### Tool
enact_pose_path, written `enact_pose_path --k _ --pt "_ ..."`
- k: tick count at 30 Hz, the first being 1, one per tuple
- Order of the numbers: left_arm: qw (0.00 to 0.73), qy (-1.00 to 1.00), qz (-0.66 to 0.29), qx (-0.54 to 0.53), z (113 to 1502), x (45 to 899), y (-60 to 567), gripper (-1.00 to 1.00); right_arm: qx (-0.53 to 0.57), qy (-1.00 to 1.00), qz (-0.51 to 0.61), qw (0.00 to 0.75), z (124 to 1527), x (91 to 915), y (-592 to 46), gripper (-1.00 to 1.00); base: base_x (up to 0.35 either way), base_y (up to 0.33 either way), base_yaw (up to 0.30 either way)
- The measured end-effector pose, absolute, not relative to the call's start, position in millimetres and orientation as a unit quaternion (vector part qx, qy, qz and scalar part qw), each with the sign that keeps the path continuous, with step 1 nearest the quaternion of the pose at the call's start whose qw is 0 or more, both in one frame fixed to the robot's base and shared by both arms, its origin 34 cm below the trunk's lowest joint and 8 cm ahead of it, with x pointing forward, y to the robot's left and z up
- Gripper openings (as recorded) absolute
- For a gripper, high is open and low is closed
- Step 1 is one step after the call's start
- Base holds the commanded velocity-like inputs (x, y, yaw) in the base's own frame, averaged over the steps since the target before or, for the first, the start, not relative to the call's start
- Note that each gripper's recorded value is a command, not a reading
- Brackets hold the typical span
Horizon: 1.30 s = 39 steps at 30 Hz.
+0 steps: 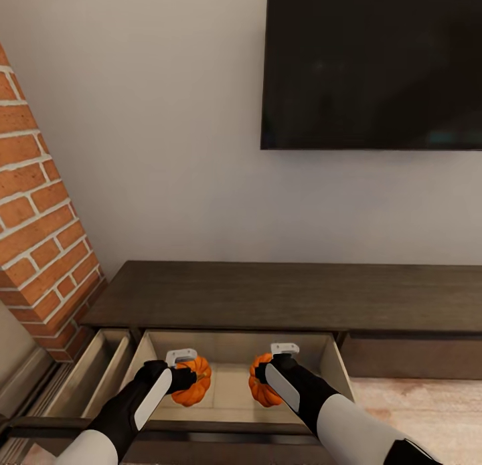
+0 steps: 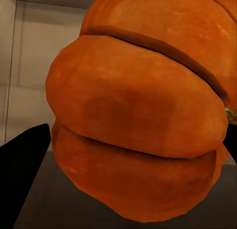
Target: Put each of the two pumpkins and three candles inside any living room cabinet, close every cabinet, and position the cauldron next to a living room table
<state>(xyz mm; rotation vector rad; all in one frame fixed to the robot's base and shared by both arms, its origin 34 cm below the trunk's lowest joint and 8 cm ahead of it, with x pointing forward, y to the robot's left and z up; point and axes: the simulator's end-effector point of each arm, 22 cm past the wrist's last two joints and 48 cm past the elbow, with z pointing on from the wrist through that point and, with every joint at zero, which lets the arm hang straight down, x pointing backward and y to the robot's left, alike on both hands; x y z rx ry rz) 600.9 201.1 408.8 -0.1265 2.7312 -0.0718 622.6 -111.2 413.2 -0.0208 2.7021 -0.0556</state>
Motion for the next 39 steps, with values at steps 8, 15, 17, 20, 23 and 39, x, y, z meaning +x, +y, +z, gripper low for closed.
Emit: enact_pose_path --k 8,15,17,20,23,39 --pt "0.213 0.975 -0.026 -0.051 392.9 601.4 201.8 -1.0 -0.001 0.973 -0.019 0.23 398.3 623.8 -111.3 -1.0 0.0 0.0 0.0" --pt "0.214 0.975 -0.027 -0.051 377.6 597.9 201.0 -1.0 0.001 0.972 -0.018 0.234 383.7 621.7 -111.1 -1.0 0.0 0.0 0.0" --pt "0.214 0.975 -0.027 -0.051 373.3 597.0 200.8 -1.0 0.002 0.972 -0.018 0.235 379.5 620.9 -111.1 -1.0 0.0 0.0 0.0" --pt "0.218 0.974 -0.027 -0.052 367.4 596.9 201.1 -1.0 0.002 0.972 -0.018 0.235 372.9 619.5 -111.1 -1.0 0.0 0.0 0.0" --pt "0.22 0.974 -0.027 -0.053 361.1 596.1 201.4 -1.0 0.001 0.972 -0.019 0.236 366.5 618.1 -111.4 -1.0 0.0 0.0 0.0" --pt "0.233 0.97 -0.027 -0.058 348.1 597.4 202.3 -1.0 -0.008 0.969 -0.027 0.244 352.7 617.3 -114.0 -1.0 0.0 0.0 0.0"
